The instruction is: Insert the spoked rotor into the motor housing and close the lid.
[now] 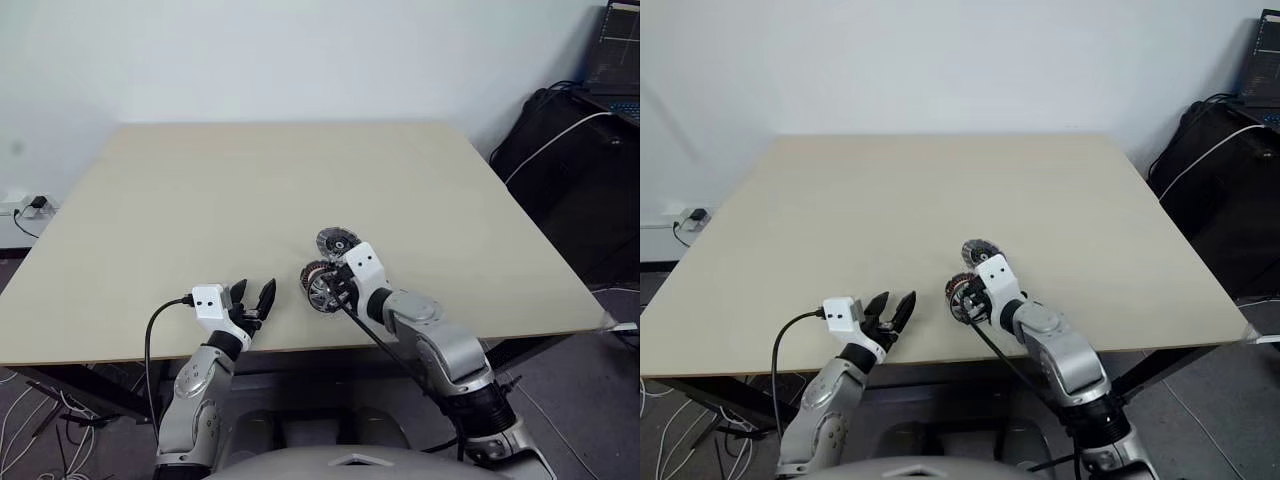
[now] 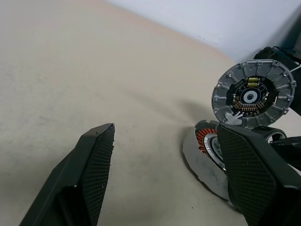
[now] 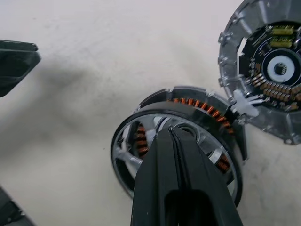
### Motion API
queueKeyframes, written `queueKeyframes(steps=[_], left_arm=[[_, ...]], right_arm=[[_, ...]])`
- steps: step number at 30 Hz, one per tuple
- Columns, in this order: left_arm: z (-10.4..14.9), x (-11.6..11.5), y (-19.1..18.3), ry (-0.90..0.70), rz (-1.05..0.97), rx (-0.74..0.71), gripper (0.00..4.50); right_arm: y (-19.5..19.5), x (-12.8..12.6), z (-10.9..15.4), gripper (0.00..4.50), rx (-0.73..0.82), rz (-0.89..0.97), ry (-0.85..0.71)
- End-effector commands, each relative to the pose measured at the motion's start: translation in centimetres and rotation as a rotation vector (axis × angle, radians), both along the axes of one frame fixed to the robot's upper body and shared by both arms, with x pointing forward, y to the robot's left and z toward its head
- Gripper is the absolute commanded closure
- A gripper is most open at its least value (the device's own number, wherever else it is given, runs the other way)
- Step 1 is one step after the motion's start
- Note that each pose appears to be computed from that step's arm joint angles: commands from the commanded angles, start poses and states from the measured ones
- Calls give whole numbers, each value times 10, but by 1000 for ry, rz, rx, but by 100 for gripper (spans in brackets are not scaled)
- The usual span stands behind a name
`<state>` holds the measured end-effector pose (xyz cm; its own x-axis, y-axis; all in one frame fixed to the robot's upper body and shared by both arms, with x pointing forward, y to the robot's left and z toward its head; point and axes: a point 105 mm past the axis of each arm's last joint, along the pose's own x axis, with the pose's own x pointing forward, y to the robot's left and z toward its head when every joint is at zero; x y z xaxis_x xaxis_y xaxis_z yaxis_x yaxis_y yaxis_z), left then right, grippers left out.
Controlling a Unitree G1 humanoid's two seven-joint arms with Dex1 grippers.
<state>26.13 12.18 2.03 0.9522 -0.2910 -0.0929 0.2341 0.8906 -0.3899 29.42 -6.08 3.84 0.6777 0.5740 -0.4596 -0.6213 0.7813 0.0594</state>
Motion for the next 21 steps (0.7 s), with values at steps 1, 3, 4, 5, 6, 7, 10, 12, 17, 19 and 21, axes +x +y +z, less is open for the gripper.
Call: queueKeyframes(steps=[1,3,4,5,6,7,10,12,17,19,21], left_arm=[[20,5,-4,-76,-10,-9,86],[20,6,-4,-75,-12,-11,86],[20,6,-5,-75,-13,-11,86],[20,6,-5,-74,-14,-12,86],[19,5,-6,-73,-15,-13,86],[19,5,-6,-73,-16,-14,86],[19,5,-7,-69,-16,-17,86],[18,4,-7,-67,-15,-18,86],[18,4,-7,-61,-12,-21,86],[17,3,-7,-61,-14,-22,86],[17,3,-8,-59,-16,-24,86]], right_arm=[[3,11,14,450,14,2,-60],[4,15,16,450,12,-1,-70],[5,17,18,450,11,-1,-75],[5,18,19,450,10,-2,-79],[5,21,20,450,6,-4,-84],[6,23,21,450,4,-5,-87],[6,27,24,450,-3,-7,-98],[7,29,25,450,-6,-8,-102],[7,32,26,450,-20,-8,-110],[7,33,26,450,-24,-10,-111],[6,35,25,450,-33,-16,-113]])
